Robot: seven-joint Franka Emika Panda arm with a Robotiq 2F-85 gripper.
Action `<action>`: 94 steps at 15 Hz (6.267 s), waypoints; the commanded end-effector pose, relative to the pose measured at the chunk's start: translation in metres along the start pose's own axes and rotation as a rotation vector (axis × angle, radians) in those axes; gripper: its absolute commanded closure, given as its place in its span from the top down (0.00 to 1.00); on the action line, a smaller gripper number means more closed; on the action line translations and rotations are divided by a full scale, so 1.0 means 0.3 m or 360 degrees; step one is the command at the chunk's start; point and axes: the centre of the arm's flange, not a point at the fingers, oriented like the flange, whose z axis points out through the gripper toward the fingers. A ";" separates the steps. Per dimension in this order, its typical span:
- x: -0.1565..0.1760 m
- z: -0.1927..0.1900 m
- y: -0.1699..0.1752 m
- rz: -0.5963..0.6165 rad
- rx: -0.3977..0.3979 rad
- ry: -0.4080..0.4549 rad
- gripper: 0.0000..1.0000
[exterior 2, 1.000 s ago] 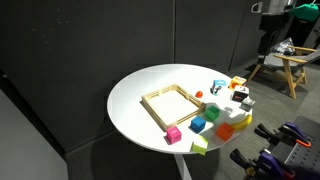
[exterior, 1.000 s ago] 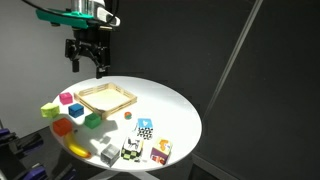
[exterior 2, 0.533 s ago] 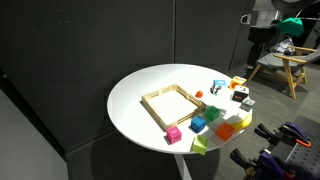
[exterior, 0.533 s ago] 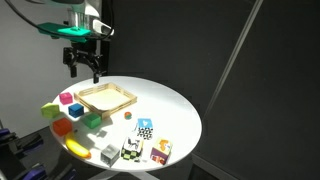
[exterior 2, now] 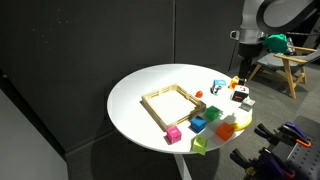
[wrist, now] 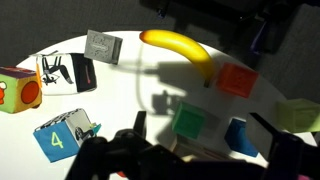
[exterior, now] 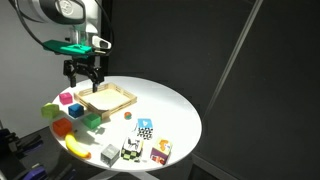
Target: Put the orange onto the green block
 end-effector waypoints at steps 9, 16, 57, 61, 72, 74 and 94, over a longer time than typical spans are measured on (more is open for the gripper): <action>-0.034 0.063 -0.043 0.0015 -0.0054 0.0128 1.00; -0.080 0.177 -0.187 0.0078 -0.0075 0.0232 1.00; -0.014 0.676 -0.367 0.0225 0.0007 0.0088 1.00; -0.008 0.680 -0.372 0.0213 -0.0002 0.0084 0.75; 0.004 0.631 -0.361 0.0220 0.0010 0.0110 0.06; 0.004 0.611 -0.354 0.0224 0.0015 0.0121 0.00; -0.034 0.419 -0.383 0.0170 0.0027 0.0140 0.93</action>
